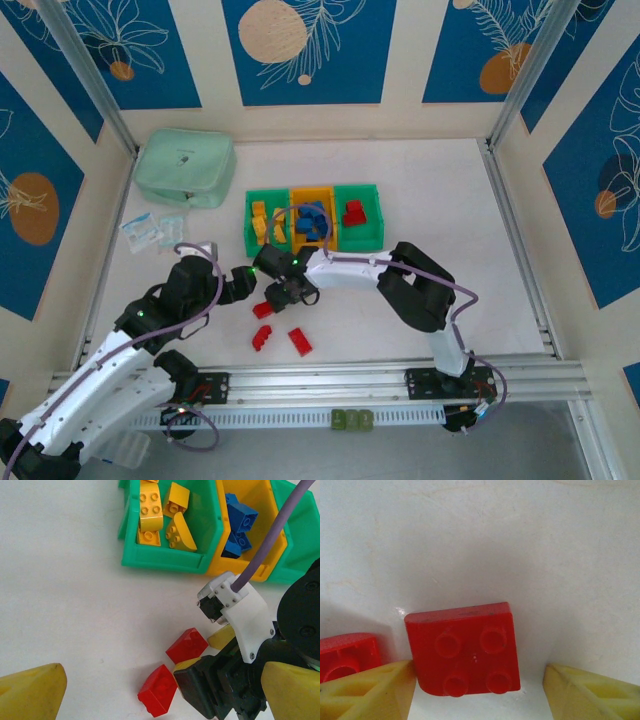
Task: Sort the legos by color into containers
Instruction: Pick up the lego from the bottom-center of the table.
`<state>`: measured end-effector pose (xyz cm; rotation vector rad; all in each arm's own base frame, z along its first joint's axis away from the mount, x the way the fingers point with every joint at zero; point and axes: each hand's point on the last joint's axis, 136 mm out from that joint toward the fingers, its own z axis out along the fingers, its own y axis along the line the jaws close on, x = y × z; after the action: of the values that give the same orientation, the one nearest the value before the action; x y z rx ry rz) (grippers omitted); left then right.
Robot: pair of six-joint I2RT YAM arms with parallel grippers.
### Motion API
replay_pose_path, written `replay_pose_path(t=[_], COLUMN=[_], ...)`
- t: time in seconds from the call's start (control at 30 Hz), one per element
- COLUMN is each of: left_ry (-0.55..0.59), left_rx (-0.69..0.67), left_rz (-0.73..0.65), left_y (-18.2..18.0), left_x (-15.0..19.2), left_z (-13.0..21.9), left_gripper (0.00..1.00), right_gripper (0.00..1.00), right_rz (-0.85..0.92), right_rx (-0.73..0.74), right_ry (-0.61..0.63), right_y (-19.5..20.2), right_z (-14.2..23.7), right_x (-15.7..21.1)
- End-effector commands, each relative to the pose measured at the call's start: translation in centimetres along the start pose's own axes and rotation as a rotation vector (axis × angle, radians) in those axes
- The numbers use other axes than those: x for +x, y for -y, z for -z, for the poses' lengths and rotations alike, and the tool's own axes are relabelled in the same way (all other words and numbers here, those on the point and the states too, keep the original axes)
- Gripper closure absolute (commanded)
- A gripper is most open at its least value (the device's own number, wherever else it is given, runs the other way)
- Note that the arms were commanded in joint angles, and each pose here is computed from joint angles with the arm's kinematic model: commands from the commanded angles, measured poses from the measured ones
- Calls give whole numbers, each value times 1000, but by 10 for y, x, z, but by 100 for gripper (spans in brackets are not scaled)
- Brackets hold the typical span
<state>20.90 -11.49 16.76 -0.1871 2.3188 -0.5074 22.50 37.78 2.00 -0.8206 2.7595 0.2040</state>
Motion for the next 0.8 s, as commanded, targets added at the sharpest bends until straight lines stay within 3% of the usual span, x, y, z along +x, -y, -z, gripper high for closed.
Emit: replay_pose_path(t=[0.0,0.47,0.77], left_ry=[34,77,71], left_rx=[-28,-49,-32], left_rz=[24,38,35], left_y=[-6,-13,-7], left_x=[-7,-12,-15], left_z=[1,9,8], left_gripper=[1,1,1], right_gripper=[31,46,53], right_rz=[27,52,27], right_rx=[-23,-36,-29], right_ry=[96,113,131], right_y=[-7,-10,2], right_z=[-7,-7,14], right_x=[-31,-40,-35])
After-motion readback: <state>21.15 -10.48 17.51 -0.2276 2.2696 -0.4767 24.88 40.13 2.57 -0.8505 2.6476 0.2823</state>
